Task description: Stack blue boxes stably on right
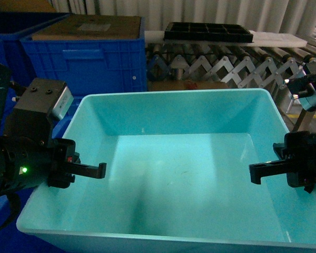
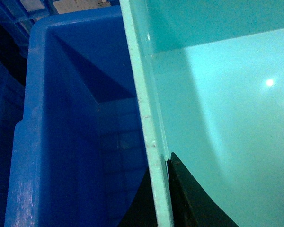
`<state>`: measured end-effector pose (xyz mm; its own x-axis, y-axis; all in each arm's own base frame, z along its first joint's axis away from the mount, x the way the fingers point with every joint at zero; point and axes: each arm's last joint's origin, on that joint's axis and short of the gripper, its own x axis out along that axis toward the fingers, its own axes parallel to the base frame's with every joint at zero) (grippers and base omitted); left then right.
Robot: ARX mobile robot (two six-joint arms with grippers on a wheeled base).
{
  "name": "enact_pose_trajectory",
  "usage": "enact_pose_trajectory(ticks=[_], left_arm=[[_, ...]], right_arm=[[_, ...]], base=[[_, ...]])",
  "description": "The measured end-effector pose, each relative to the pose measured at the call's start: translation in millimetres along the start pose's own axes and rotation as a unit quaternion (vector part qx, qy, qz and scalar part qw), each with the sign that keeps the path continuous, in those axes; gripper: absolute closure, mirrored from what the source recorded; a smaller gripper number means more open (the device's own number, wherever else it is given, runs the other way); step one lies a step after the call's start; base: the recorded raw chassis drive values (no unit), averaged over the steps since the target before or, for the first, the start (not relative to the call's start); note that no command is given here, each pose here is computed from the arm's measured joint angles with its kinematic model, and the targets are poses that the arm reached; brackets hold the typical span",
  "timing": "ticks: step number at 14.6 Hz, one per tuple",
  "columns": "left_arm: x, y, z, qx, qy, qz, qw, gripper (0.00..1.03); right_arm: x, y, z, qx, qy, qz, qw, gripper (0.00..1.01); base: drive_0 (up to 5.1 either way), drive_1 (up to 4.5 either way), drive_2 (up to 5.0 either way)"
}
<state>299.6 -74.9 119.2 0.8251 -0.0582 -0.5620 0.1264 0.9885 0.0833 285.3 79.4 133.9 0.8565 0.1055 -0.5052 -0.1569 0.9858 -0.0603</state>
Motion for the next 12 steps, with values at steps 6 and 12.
enact_pose_trajectory(ticks=[6,12], left_arm=[[16.9,-3.9,13.7,0.012,-0.008,0.004,0.9999,1.01],[29.5,3.3,1.4,0.014,0.021,0.017,0.9995,1.01]], right_arm=[[20.6,-6.0,10.8,0.007,-0.003,-0.004,1.0000,0.99],[31.5,7.7,3.0,-0.003,0.020,0.001,0.9998,0.99]], base=[[0.0,0.00,0.0],[0.0,0.00,0.0]])
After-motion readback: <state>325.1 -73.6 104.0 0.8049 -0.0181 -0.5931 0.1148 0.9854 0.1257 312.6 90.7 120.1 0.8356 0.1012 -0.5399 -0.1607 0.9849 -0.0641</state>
